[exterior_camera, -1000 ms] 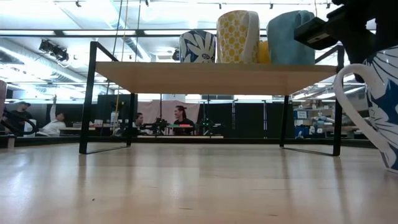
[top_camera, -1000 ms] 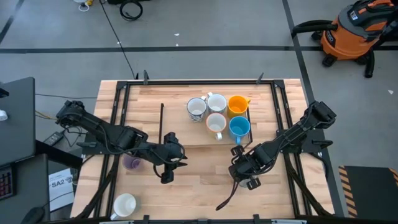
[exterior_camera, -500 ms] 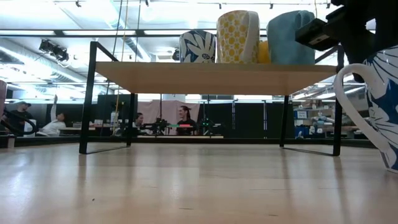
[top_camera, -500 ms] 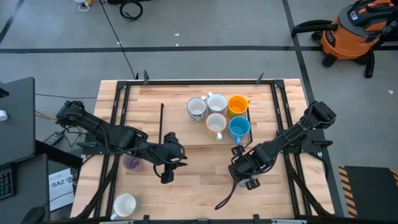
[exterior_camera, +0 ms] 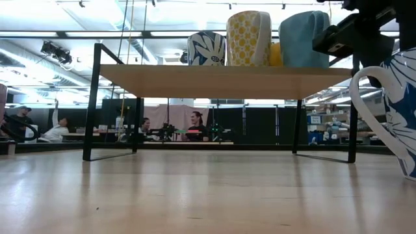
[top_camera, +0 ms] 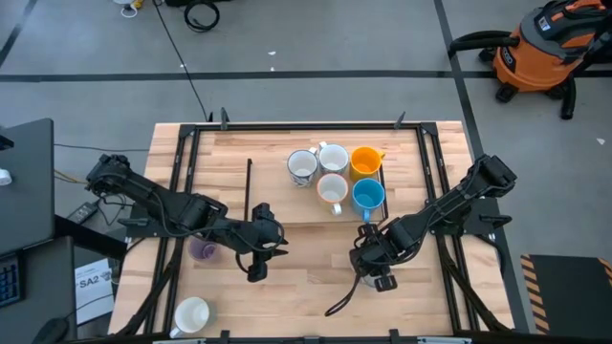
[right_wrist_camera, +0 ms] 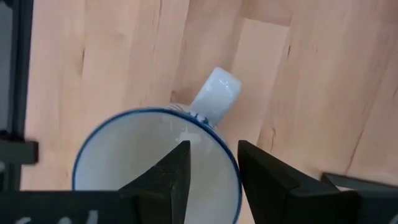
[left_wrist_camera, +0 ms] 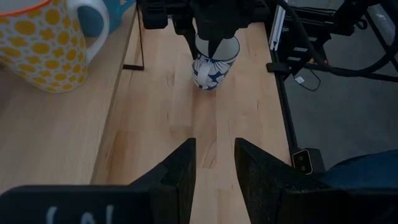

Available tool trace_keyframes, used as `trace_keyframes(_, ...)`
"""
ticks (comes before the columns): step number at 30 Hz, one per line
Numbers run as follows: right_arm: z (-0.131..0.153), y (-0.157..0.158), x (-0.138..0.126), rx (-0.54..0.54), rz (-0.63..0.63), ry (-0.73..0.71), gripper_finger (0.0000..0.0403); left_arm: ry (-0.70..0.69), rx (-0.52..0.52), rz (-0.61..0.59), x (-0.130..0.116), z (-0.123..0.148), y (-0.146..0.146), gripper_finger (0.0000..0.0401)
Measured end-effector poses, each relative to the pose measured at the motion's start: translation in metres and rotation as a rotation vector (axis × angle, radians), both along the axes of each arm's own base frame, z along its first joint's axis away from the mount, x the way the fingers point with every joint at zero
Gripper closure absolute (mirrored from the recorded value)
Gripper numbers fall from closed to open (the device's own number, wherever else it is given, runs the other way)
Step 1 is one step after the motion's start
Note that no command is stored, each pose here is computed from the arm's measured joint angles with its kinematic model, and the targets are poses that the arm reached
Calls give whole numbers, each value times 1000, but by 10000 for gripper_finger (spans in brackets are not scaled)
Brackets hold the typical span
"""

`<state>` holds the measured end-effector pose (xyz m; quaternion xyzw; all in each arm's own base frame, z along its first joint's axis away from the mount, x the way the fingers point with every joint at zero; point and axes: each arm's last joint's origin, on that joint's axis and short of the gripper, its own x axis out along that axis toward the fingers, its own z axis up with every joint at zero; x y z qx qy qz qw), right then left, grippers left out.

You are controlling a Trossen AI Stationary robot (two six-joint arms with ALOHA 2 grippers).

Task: Place coffee mugs
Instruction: Put the blue patterned mug on the shelf

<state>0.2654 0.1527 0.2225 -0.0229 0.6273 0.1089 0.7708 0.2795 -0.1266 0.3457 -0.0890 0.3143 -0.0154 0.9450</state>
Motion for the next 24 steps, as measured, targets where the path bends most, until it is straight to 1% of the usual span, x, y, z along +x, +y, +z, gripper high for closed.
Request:
trace_keyframes(3,1,1,1,14,-36,-6,264,0,0,0,0,0,0,284)
trace_keyframes(5,5,2,3,21,-38,-16,264,0,0,0,0,0,0,284)
trace_keyframes(10,25,4,6,31,-38,-33,264,0,0,0,0,0,0,284)
trace_keyframes(13,37,3,4,17,-81,13,265,0,0,0,0,0,0,284)
trace_keyframes(16,48,1,-1,4,-180,75,265,0,0,0,0,0,0,284)
trace_keyframes(19,56,3,-9,-7,-327,138,265,0,0,0,0,0,0,284)
trace_keyframes(22,56,8,-17,-17,-471,193,265,0,-1,1,0,0,0,284)
trace_keyframes(24,56,13,-23,-23,-546,215,265,0,-1,1,0,0,0,284)
